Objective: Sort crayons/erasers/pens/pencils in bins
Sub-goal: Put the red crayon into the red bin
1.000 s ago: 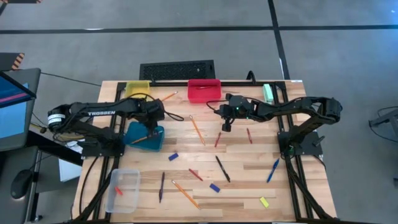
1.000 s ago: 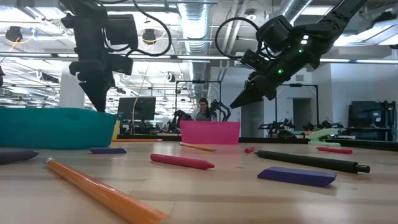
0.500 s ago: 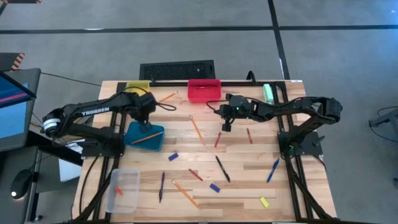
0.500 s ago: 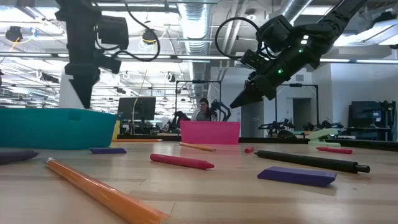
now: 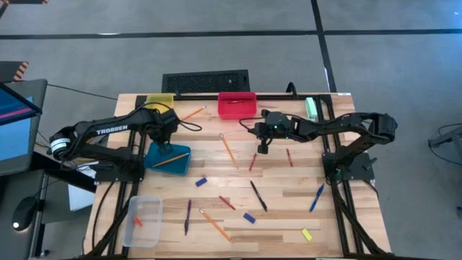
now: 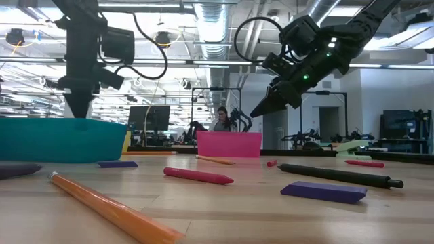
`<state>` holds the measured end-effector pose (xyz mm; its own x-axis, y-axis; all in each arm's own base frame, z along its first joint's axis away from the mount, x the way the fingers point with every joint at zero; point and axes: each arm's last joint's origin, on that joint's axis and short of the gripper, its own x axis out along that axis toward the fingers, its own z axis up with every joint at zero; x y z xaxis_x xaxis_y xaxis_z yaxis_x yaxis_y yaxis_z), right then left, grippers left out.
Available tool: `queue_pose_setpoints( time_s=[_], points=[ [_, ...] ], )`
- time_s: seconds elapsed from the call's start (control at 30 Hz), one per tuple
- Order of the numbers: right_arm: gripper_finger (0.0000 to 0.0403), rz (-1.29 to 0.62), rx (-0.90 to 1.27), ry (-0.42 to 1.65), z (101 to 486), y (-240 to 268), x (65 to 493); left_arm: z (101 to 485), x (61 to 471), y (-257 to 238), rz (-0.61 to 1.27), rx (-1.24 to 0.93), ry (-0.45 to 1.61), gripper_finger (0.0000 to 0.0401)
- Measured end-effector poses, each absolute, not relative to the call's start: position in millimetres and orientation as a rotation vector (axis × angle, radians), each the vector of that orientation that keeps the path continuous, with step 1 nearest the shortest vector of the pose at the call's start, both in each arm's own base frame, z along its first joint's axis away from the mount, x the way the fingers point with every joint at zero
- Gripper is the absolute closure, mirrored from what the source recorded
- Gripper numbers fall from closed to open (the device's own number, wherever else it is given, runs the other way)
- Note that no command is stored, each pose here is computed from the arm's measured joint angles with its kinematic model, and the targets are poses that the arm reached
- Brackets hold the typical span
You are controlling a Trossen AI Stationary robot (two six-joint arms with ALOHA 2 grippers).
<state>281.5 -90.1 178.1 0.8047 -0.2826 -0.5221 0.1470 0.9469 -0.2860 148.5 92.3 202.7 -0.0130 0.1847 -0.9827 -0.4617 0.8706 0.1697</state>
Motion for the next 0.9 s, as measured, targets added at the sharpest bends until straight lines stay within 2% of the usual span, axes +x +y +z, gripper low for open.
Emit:
queue_pose_setpoints(
  time_s=[0.33, 0.7, 0.9],
  points=[
    [0.04, -0.231, -0.243, 0.59, 178, -90, 282, 202, 150, 96, 0.57, -0.189, 1.505, 0.0401],
    [0.04, -0.215, -0.257, 0.589, 178, -86, 283, 171, 159, 104, 0.494, -0.217, 1.731, 0.0401],
    [0.04, -0.216, -0.261, 0.586, 179, -87, 283, 178, 160, 100, 0.454, -0.228, 1.815, 0.0401]
  ],
)
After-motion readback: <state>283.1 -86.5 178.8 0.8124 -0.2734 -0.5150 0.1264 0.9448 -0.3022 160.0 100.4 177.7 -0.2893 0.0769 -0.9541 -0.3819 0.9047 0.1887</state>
